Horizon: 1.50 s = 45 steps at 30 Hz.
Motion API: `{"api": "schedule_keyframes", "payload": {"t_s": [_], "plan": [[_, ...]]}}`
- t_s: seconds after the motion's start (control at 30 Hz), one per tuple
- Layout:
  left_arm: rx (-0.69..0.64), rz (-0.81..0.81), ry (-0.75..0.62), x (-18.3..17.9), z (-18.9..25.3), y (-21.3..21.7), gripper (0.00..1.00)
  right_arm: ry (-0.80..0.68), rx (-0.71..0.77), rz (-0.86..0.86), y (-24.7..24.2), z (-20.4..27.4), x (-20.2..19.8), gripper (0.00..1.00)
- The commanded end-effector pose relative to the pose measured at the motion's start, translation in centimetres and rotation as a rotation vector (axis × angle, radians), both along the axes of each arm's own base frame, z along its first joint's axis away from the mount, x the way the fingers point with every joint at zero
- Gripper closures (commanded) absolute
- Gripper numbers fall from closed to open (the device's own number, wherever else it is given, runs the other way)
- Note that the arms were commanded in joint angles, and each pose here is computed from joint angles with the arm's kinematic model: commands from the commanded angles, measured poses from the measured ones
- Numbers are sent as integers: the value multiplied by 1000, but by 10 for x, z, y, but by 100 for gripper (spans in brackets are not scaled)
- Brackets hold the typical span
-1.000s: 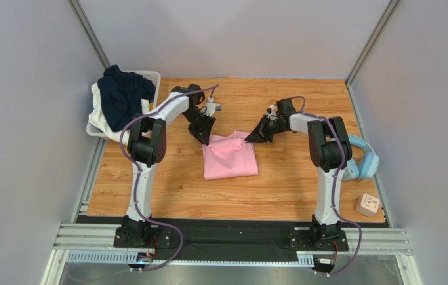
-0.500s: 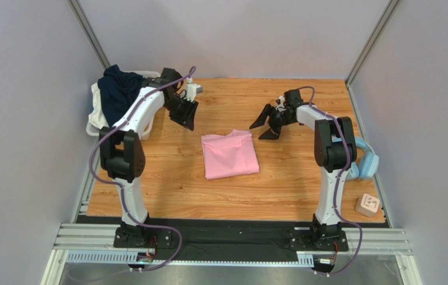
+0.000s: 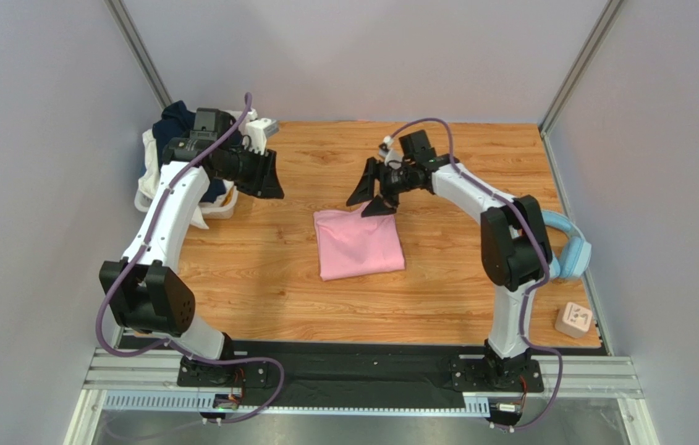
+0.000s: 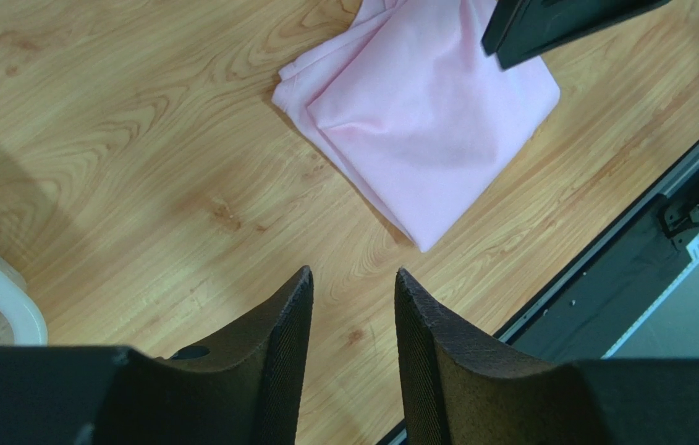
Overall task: Fold and stack the t-shirts
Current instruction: Smooth out wrinkles on the folded tshirt
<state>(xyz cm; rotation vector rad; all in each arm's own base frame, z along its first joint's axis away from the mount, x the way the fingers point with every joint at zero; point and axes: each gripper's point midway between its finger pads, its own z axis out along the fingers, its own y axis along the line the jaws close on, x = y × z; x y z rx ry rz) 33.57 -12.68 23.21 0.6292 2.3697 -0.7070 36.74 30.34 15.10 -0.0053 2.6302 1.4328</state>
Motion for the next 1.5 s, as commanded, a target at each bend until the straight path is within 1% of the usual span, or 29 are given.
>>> {"api": "schedule_keyframes", "payload": {"t_s": [0.0,0.07,0.1,0.17,0.2,0.27,0.3,0.37,0.47,0.5,0.57,0.6,0.73,0.8,0.83,0.87,0.93,0.97,1.23,1.33,1.4,1.47], "plan": [[-72,17,35,-3,1,6,56,119,5,32,7,-54,1,34],[-87,21,32,-6,4,8,57,130,9,39,11,-64,9,34],[-91,23,31,-7,5,9,57,174,3,42,11,-85,11,34],[-97,25,18,-10,10,11,57,185,13,46,14,-95,22,34],[-99,21,15,-12,11,11,57,230,12,49,14,-116,24,34],[-103,16,9,-16,14,11,57,247,36,52,18,-122,33,34],[-103,14,15,-19,12,11,57,283,54,65,19,-132,31,34],[-97,12,6,-22,12,12,57,287,62,64,20,-129,33,35],[-81,10,-1,-27,10,14,57,210,87,79,23,-95,31,34],[-83,7,3,-28,8,14,57,165,101,85,24,-71,28,33],[-85,6,-4,-30,11,14,58,109,118,85,27,-47,28,32],[-89,2,-8,-30,12,13,58,75,141,101,33,-26,23,32],[-104,3,-18,-31,17,11,58,12,188,165,62,4,14,32],[-104,8,-17,-32,17,11,58,34,184,199,79,-7,7,32],[-103,7,-18,-32,17,11,58,26,191,210,86,-6,9,32],[-103,7,-16,-34,16,12,58,61,179,223,95,-24,5,32],[-101,5,-25,-37,17,12,58,73,179,232,104,-33,7,33],[-99,7,-21,-38,14,13,58,99,162,236,109,-53,6,33],[-107,4,-31,-47,17,15,59,137,112,224,116,-115,23,34],[-124,0,-22,-51,15,12,59,142,133,243,120,-116,26,35],[-134,-3,-20,-52,15,11,60,133,157,265,121,-103,25,35],[-137,-6,-13,-54,13,10,60,79,189,289,120,-74,25,33]]}}
